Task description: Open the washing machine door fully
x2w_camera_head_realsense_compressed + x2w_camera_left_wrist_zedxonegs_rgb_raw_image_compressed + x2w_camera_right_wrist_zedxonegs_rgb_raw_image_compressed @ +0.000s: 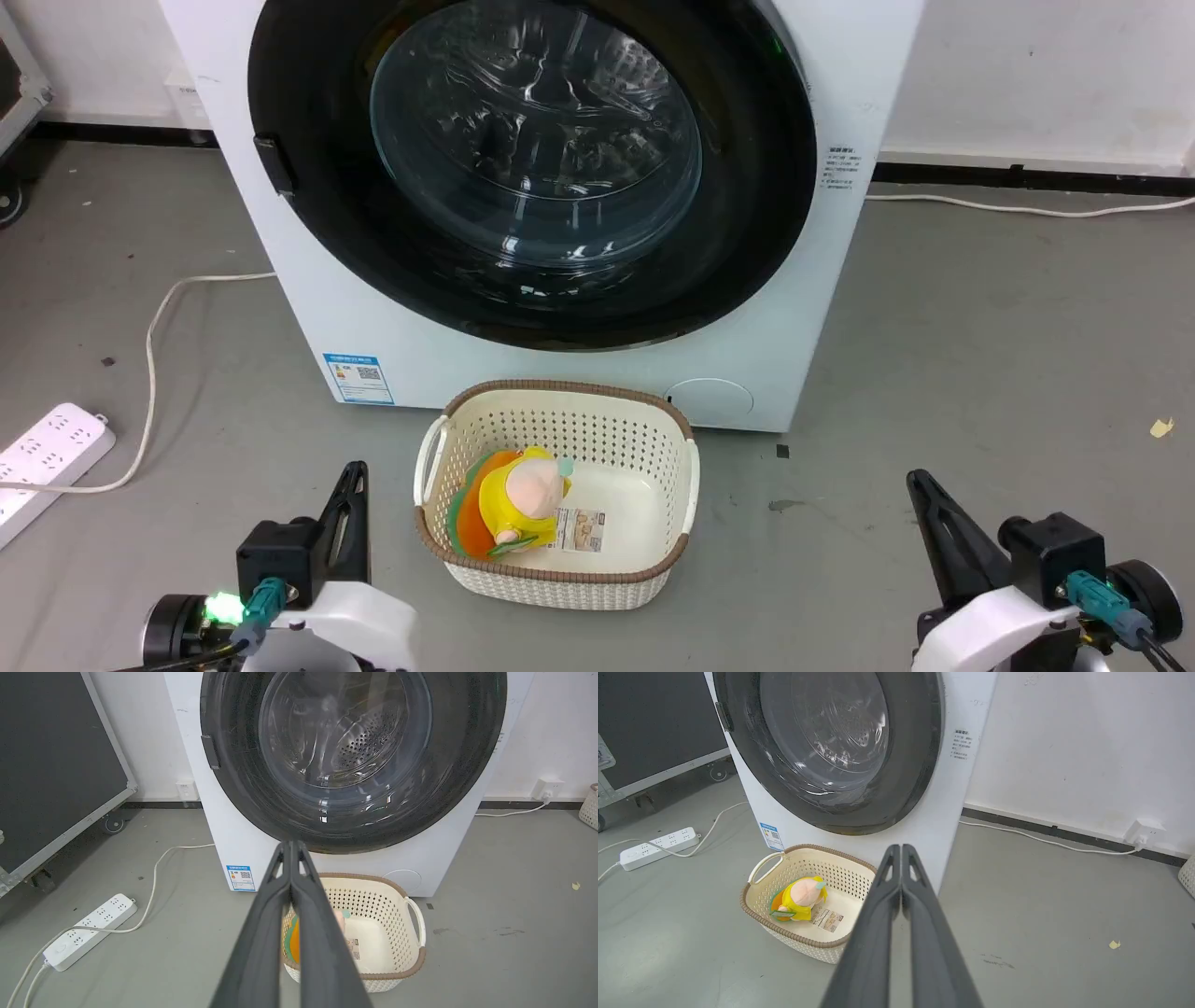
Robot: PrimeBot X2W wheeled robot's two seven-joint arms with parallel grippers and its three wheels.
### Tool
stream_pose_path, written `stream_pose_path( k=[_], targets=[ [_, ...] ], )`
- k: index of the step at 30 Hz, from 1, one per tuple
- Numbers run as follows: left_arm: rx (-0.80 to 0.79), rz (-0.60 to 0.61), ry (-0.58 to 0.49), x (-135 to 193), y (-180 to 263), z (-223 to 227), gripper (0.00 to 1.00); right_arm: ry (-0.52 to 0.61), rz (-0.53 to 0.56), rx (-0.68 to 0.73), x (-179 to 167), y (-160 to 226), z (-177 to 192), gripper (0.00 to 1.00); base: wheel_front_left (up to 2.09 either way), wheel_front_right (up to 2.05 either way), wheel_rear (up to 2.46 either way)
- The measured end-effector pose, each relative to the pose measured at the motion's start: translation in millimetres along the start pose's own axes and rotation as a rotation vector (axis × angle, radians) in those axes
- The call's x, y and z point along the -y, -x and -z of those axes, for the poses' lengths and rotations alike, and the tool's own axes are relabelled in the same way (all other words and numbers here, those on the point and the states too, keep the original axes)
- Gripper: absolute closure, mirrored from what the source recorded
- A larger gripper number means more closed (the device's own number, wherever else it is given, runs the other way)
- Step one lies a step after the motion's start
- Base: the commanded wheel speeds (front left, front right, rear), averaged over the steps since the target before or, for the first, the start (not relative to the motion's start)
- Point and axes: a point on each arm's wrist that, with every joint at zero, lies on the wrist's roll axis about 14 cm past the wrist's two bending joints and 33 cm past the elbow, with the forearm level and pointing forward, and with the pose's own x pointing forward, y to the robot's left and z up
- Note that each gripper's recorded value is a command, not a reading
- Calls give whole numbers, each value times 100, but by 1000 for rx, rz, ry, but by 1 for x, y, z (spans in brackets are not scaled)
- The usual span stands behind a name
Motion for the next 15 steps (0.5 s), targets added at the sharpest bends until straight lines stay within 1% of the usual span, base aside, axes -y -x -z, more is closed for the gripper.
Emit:
stream_pose_path(
  k=[15],
  targets=[
    [0, 0, 0, 0, 0, 0, 100, 0, 0, 0, 0, 0, 0, 100, 0, 0, 0]
  ],
)
